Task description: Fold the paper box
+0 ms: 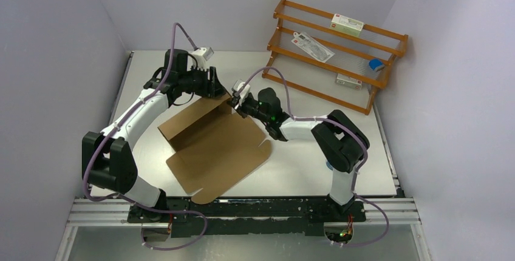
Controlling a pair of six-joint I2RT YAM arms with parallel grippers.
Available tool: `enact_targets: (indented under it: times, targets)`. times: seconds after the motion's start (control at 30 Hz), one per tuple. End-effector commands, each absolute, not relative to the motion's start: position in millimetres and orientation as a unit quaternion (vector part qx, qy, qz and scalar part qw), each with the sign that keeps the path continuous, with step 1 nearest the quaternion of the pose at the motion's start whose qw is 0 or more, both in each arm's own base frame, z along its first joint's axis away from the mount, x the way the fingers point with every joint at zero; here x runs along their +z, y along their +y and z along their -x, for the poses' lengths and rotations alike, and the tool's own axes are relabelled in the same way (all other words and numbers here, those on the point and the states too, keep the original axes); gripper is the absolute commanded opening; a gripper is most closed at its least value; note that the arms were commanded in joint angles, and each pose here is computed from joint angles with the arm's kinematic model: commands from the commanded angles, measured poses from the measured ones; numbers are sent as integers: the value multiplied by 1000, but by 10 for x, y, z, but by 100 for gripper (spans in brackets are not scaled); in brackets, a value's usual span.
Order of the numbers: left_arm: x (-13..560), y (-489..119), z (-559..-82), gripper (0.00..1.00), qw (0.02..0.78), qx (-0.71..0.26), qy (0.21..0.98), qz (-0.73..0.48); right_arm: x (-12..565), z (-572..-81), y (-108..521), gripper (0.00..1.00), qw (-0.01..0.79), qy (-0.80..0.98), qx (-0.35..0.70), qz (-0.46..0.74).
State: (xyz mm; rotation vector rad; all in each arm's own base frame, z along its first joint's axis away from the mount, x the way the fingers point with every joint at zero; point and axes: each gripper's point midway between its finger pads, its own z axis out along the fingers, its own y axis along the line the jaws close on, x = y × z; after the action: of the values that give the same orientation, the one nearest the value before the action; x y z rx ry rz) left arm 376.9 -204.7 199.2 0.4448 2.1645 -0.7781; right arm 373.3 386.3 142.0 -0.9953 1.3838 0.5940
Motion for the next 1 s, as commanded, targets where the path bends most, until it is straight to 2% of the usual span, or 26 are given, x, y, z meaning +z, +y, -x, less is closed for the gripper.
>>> enact_targets:
  times: [0.0,0.23,0.37,0.6,0.8,0.97]
  targets:
    - [1899,-2188,-3494,56,335,-360,851,-184,1836,-3836,3766,9,650,603,229,401]
    - [1850,-2122,-3544,58,338,-342,860,-170,1616,-3886,3553,8,616,655,178,400]
    - [1606,-2034,-3614,59,313,-325,880,-149,1491,-3889,3623,9,600,661,188,410]
    - [1293,-1993,-3698,59,270,-334,894,-128,1423,-3949,3739,25,613,649,216,395]
    - [1223,-2040,-3675,59,254,-350,892,-130,1385,-3949,3857,28,624,617,258,404]
    - [1220,-2032,-3660,59,250,-354,892,-129,1327,-3958,3919,35,620,605,283,413]
